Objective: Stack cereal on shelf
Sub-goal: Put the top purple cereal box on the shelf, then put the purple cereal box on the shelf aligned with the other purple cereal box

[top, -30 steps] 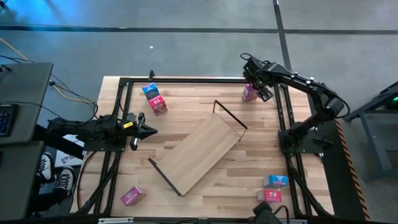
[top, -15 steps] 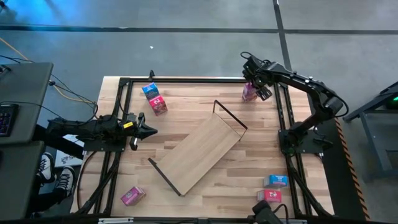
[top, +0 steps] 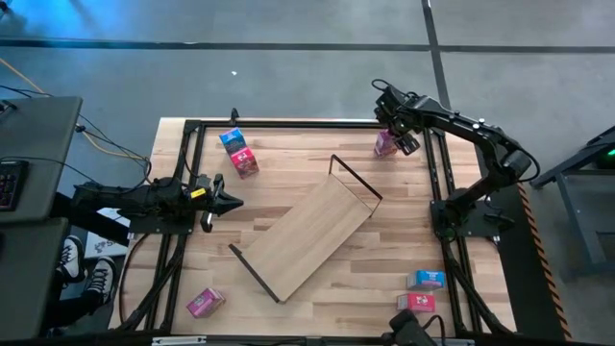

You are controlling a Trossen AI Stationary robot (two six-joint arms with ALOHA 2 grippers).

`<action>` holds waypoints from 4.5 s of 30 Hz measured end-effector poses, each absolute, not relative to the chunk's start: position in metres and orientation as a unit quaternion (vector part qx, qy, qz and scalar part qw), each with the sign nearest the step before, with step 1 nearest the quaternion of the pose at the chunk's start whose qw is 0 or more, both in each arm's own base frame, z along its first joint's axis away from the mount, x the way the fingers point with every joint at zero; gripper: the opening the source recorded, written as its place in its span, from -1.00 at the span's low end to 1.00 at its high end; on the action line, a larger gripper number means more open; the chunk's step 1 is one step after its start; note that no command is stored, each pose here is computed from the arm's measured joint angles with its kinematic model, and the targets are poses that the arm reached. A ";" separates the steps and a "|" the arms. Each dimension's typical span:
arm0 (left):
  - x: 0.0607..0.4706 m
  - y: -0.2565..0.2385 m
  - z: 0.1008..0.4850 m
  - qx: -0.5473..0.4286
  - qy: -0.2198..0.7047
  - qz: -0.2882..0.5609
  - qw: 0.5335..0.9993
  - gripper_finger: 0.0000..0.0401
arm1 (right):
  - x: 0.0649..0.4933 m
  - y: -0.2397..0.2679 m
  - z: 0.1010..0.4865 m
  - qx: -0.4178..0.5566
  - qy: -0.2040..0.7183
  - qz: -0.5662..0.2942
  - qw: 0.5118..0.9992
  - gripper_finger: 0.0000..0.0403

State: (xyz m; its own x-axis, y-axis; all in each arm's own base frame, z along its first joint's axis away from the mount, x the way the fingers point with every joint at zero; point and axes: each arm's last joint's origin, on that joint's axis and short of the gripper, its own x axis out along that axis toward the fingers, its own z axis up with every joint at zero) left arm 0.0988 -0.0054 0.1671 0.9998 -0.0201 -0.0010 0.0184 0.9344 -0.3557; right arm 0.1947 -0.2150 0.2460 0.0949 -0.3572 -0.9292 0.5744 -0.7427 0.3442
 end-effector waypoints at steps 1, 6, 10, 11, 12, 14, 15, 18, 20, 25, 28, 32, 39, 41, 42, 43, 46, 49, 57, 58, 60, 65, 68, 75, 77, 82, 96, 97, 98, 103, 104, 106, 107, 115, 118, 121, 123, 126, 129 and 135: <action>0.099 -0.005 0.167 -0.181 0.002 -0.010 0.983 -0.98 | 0.195 -0.215 0.246 0.653 0.084 -0.666 0.350 0.33; 0.099 -0.005 0.167 -0.181 0.002 -0.010 0.983 -0.98 | 0.193 -0.213 0.247 0.646 0.086 -0.675 0.347 0.33; 0.099 -0.005 0.167 -0.181 0.002 -0.010 0.983 -0.98 | 0.189 -0.217 0.245 0.642 0.083 -0.683 0.339 0.33; 0.099 -0.005 0.167 -0.181 0.002 -0.010 0.983 -0.98 | 0.188 -0.218 0.244 0.642 0.083 -0.685 0.335 0.33; 0.099 -0.005 0.167 -0.181 0.002 -0.010 0.983 -0.98 | 0.188 -0.220 0.242 0.642 0.085 -0.686 0.333 0.33; 0.099 -0.005 0.167 -0.181 0.002 -0.010 0.983 -0.98 | 0.190 -0.222 0.236 0.645 0.096 -0.684 0.326 0.33; 0.099 -0.005 0.167 -0.181 0.002 -0.010 0.983 -0.98 | 0.191 -0.223 0.233 0.645 0.102 -0.685 0.324 0.33; 0.099 -0.005 0.167 -0.181 0.002 -0.010 0.983 -0.98 | 0.194 -0.226 0.228 0.648 0.110 -0.682 0.322 0.33; 0.099 -0.005 0.167 -0.181 0.002 -0.010 0.983 -0.98 | 0.195 -0.227 0.228 0.642 0.117 -0.680 0.335 0.33; 0.099 -0.005 0.167 -0.181 0.002 -0.010 0.983 -0.98 | 0.192 -0.228 0.228 0.617 0.140 -0.686 0.360 0.33; 0.099 -0.005 0.167 -0.181 0.002 -0.010 0.983 -0.98 | 0.192 -0.228 0.228 0.614 0.151 -0.683 0.366 0.30; 0.099 -0.005 0.167 -0.181 0.002 -0.010 0.983 -0.98 | 0.189 -0.227 0.227 0.614 0.164 -0.683 0.360 0.18; 0.099 -0.005 0.167 -0.181 0.002 -0.010 0.983 -0.98 | 0.187 -0.224 0.227 0.590 0.224 -0.671 0.390 -0.18; 0.099 -0.005 0.167 -0.181 0.002 -0.010 0.983 -0.98 | 0.183 -0.223 0.230 0.576 0.252 -0.661 0.410 -0.28; 0.099 -0.005 0.167 -0.181 0.002 -0.010 0.983 -0.98 | 0.180 -0.222 0.233 0.568 0.263 -0.656 0.420 -0.33; 0.099 -0.005 0.167 -0.181 0.002 -0.010 0.983 -0.98 | 0.177 -0.222 0.236 0.561 0.276 -0.649 0.434 -0.38; 0.099 -0.005 0.167 -0.181 0.002 -0.010 0.983 -0.98 | 0.165 -0.219 0.256 0.528 0.311 -0.624 0.485 -0.47; 0.099 -0.005 0.167 -0.181 0.002 -0.010 0.983 -0.98 | 0.152 -0.215 0.292 0.482 0.321 -0.598 0.554 -0.53; 0.099 -0.005 0.167 -0.181 0.002 -0.010 0.983 -0.98 | 0.135 -0.163 0.423 0.369 0.238 -0.365 0.821 -0.55; 0.099 -0.005 0.167 -0.181 0.002 -0.010 0.983 -0.98 | 0.135 -0.153 0.439 0.356 0.222 -0.321 0.849 -0.55; 0.099 -0.005 0.167 -0.181 0.002 -0.010 0.983 -0.98 | 0.135 -0.129 0.466 0.321 0.196 -0.241 0.895 -0.55; 0.099 -0.005 0.167 -0.181 0.002 -0.010 0.983 -0.98 | 0.157 -0.073 0.500 0.221 0.197 -0.041 0.954 -0.55; 0.099 -0.005 0.167 -0.181 0.002 -0.010 0.983 -0.98 | 0.174 -0.044 0.495 0.179 0.244 0.048 0.952 -0.55; 0.099 -0.005 0.167 -0.181 0.002 -0.010 0.983 -0.98 | 0.221 0.004 0.447 0.070 0.396 0.135 0.906 -0.55; 0.099 -0.005 0.167 -0.181 0.002 -0.010 0.983 -0.98 | 0.235 0.013 0.433 0.037 0.423 0.145 0.894 -0.55; 0.099 -0.005 0.167 -0.181 0.002 -0.010 0.983 -0.98 | 0.272 0.025 0.395 -0.084 0.494 0.142 0.854 -0.55; 0.099 -0.005 0.167 -0.181 0.002 -0.010 0.983 -0.98 | 0.349 0.032 0.299 -0.222 0.613 0.205 0.730 -0.55; 0.099 -0.005 0.167 -0.181 0.002 -0.010 0.983 -0.98 | 0.351 0.031 0.296 -0.224 0.619 0.202 0.725 -0.55; 0.099 -0.005 0.167 -0.181 0.002 -0.010 0.983 -0.98 | 0.353 0.031 0.291 -0.229 0.627 0.200 0.718 -0.55; 0.099 -0.005 0.167 -0.181 0.002 -0.010 0.983 -0.98 | 0.359 0.032 0.278 -0.241 0.642 0.211 0.697 -0.55; 0.099 -0.005 0.167 -0.181 0.002 -0.010 0.983 -0.98 | 0.359 0.032 0.278 -0.240 0.643 0.211 0.696 -0.55; 0.099 -0.005 0.167 -0.181 0.002 -0.010 0.983 -0.98 | 0.359 0.032 0.278 -0.242 0.642 0.213 0.696 -0.55; 0.099 -0.005 0.167 -0.181 0.002 -0.010 0.983 -0.98 | 0.359 0.032 0.278 -0.246 0.642 0.217 0.693 -0.55; 0.099 -0.005 0.167 -0.181 0.002 -0.010 0.983 -0.98 | 0.354 0.033 0.279 -0.275 0.650 0.227 0.672 -0.37; 0.099 -0.005 0.167 -0.181 0.003 -0.010 0.983 -0.98 | 0.355 0.033 0.279 -0.277 0.650 0.223 0.671 -0.19; 0.099 -0.005 0.167 -0.181 0.002 -0.010 0.983 -0.98 | 0.355 0.033 0.279 -0.277 0.651 0.221 0.671 -0.02; 0.099 -0.005 0.167 -0.181 0.002 -0.010 0.983 -0.98 | 0.354 0.033 0.279 -0.277 0.651 0.221 0.672 0.07; 0.099 -0.005 0.167 -0.181 0.002 -0.010 0.983 -0.98 | 0.351 0.033 0.284 -0.273 0.649 0.216 0.677 0.14; 0.099 -0.005 0.167 -0.181 0.002 -0.010 0.983 -0.98 | 0.345 0.033 0.291 -0.274 0.650 0.213 0.677 0.16; 0.099 -0.005 0.167 -0.181 0.002 -0.010 0.983 -0.98 | 0.333 0.035 0.313 -0.244 0.623 0.195 0.717 0.16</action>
State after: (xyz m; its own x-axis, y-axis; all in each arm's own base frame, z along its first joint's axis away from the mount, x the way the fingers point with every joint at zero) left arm 0.0988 -0.0054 0.1671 0.9998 -0.0201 -0.0011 0.0184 0.9344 -0.3557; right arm 0.3333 0.0349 0.3129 0.1484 -0.0246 -0.9886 -0.5840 0.8046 -0.1077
